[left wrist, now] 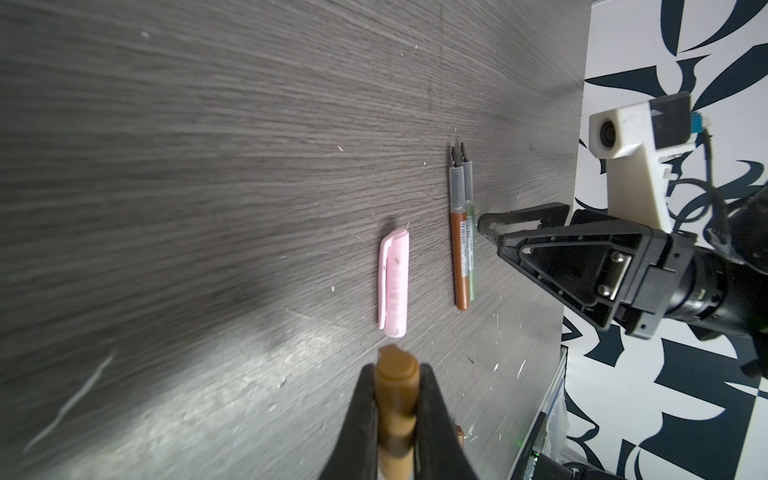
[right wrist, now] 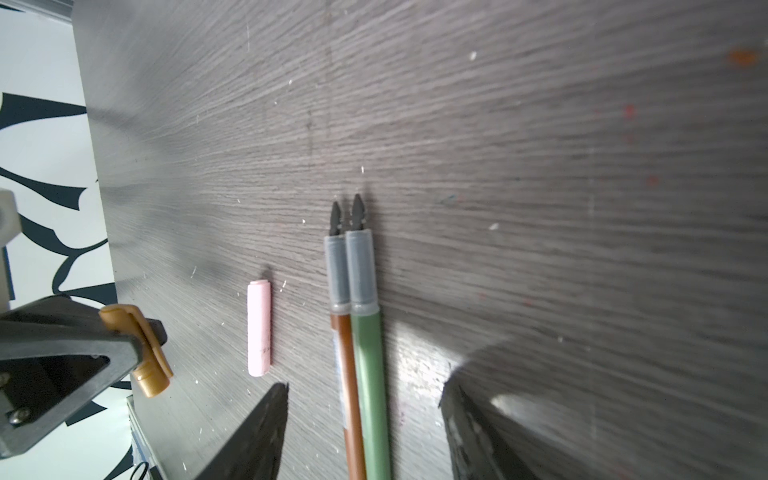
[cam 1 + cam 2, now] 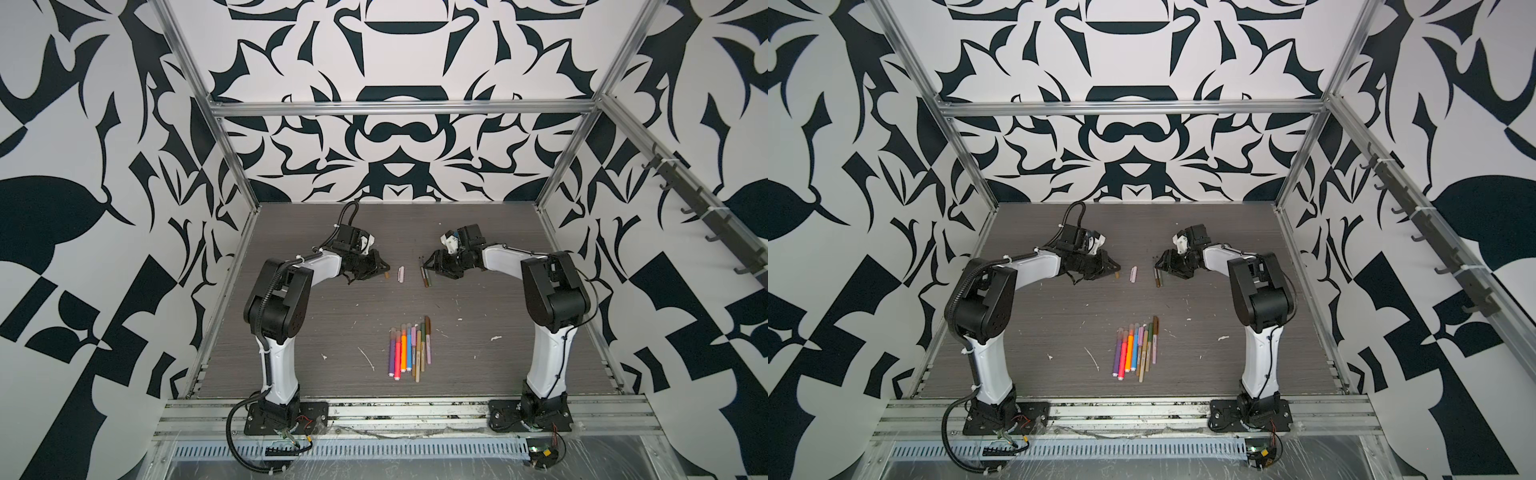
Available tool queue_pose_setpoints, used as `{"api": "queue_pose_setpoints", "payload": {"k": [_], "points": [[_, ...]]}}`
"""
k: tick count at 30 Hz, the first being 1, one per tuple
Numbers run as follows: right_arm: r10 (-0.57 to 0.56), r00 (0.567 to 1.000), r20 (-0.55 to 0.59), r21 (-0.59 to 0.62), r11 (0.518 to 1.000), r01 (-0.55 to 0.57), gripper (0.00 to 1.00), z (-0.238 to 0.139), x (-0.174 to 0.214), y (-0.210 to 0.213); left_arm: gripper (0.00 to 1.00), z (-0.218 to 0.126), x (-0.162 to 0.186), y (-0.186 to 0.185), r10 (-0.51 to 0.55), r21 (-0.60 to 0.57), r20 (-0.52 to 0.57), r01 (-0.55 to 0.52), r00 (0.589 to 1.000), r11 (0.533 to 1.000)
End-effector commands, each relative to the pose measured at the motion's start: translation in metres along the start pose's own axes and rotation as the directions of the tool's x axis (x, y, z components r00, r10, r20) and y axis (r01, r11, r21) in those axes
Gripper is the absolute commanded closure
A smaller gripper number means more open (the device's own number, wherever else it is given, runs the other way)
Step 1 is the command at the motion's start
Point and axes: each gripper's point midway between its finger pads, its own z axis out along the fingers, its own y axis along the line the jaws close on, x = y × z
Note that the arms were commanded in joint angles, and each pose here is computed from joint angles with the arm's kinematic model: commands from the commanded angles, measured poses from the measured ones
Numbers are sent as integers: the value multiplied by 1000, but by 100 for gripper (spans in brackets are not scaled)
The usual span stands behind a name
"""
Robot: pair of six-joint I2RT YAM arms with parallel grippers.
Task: Open the pen caps
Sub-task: 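Lower the tan cap beside the pink cap with the left gripper while the right withdraws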
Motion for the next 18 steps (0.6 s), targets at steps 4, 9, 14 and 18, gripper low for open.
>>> {"api": "queue_pose_setpoints", "payload": {"k": [4, 9, 14, 18], "points": [[-7, 999, 44, 22, 1000, 6, 38, -15, -2, 8, 100, 3, 8, 1, -8, 11, -24, 9, 1000, 1000], [-25, 996, 84, 6, 1000, 24, 38, -33, -8, 23, 100, 8, 11, 6, -22, 8, -39, 22, 999, 1000], [-49, 991, 124, -1, 999, 50, 40, -59, -4, 37, 100, 15, 12, 10, -42, 9, -57, 43, 997, 999], [-75, 988, 135, 33, 997, 72, 41, -78, 16, 34, 100, 21, 11, 14, -49, 7, -68, 50, 996, 999]]}}
